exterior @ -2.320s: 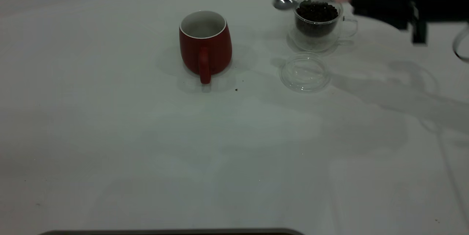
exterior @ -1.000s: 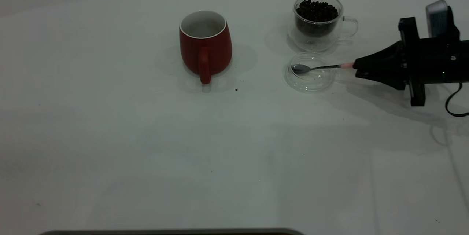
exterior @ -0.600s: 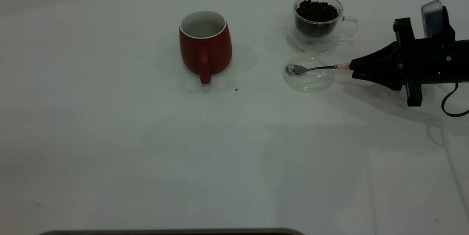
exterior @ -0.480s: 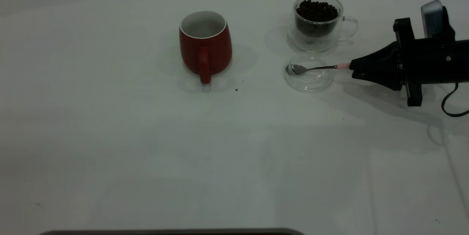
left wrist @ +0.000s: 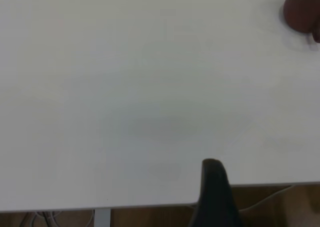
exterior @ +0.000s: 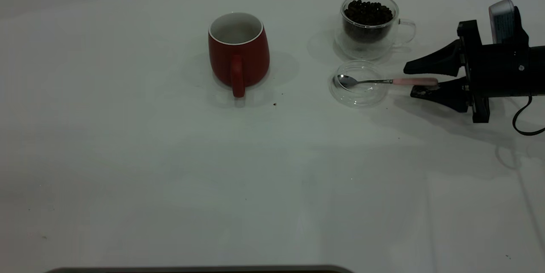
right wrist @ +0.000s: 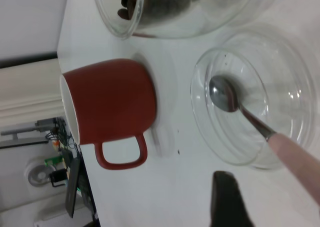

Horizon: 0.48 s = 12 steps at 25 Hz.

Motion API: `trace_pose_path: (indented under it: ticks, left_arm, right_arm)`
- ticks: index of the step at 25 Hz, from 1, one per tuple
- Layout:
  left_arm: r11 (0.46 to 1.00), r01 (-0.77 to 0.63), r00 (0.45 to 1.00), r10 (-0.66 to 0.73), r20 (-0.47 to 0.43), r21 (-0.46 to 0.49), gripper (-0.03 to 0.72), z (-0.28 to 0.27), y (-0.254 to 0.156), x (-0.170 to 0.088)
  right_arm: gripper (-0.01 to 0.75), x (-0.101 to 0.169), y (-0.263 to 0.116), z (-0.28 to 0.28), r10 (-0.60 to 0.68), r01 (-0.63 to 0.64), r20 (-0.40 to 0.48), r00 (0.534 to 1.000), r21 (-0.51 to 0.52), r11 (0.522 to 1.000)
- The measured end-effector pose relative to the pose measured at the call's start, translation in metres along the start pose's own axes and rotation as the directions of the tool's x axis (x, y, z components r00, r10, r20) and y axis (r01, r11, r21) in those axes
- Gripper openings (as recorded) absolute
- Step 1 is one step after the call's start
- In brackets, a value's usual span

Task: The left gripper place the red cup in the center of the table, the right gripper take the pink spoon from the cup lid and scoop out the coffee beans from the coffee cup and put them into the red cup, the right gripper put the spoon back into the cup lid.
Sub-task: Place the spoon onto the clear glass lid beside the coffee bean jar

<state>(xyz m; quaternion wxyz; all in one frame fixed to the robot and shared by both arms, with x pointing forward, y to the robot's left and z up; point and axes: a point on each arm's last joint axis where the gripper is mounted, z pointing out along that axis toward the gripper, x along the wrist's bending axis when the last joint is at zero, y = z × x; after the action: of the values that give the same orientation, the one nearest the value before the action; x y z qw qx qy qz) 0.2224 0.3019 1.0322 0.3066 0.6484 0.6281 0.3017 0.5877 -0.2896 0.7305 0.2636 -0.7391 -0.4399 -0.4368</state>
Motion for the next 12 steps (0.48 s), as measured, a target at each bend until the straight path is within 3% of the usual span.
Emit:
trace_pose_path:
  ticks: [7, 12]
  left_arm:
    - [1.000, -0.002, 1.000, 0.002, 0.000, 0.000, 0.586, 0.000, 0.000, 0.000]
    - [1.000, -0.001, 1.000, 0.001, 0.000, 0.000, 0.586, 0.000, 0.000, 0.000]
  right_arm:
    - [0.537, 0.004, 0.001, -0.013, -0.021, 0.019, 0.028, 0.999, 0.065, 0.998]
    - [0.538, 0.015, 0.008, -0.039, -0.037, 0.019, 0.145, 0.989, 0.121, 0.992]
